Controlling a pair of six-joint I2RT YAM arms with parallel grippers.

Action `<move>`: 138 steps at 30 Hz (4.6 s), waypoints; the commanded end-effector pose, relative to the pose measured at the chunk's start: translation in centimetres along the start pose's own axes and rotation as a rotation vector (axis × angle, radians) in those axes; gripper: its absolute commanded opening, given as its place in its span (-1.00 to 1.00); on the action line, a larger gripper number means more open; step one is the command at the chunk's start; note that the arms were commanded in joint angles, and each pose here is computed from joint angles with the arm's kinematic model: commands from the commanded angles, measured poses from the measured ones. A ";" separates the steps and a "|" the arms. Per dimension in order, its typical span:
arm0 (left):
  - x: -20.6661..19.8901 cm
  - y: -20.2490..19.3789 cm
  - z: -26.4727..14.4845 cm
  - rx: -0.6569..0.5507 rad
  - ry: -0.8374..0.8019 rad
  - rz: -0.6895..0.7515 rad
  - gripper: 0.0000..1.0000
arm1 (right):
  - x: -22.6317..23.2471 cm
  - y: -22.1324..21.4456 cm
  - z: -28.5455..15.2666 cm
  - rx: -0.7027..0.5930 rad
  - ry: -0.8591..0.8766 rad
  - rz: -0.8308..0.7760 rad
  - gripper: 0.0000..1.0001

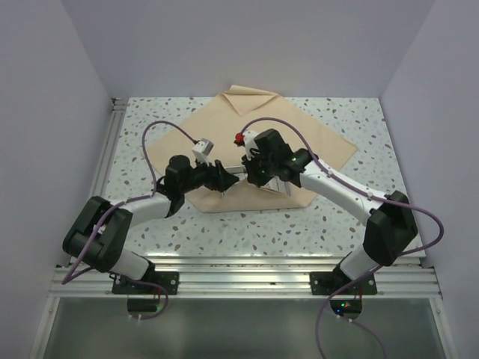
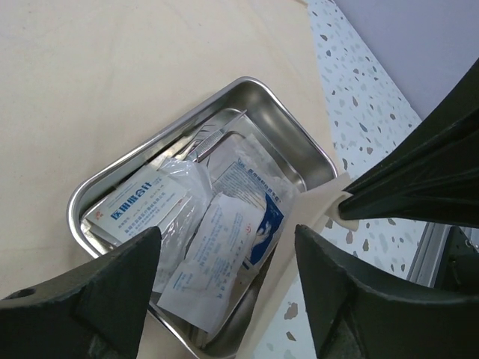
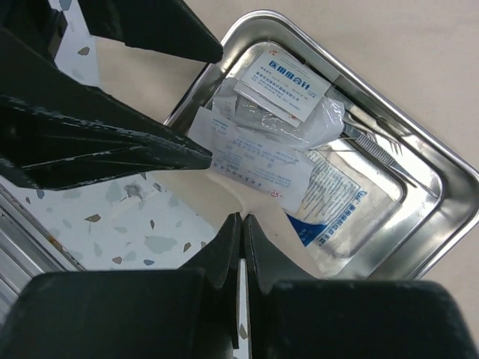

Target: Prepare the surgical pack

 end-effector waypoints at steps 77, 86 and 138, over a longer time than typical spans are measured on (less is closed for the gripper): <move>-1.4 -1.1 3.8 0.079 -0.099 0.075 -1.00 | -4.8 1.3 2.2 -0.110 0.064 0.097 -0.20; -1.4 -1.1 3.8 0.077 -0.093 0.070 -1.00 | -4.9 1.2 2.4 -0.108 0.074 0.109 -0.96; 8.2 2.1 5.1 0.100 0.671 -0.081 -0.96 | -11.9 4.5 8.8 -0.010 0.011 0.223 -1.00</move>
Point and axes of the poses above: each gripper's point midway between its finger pads, its own z axis out along the fingers, its own x axis along the line the jaws close on, y = z × x, the point moved 6 cm from there along -z, back along the fingers, and after that the axes turned 11 degrees about -z, right-handed, at the moved point
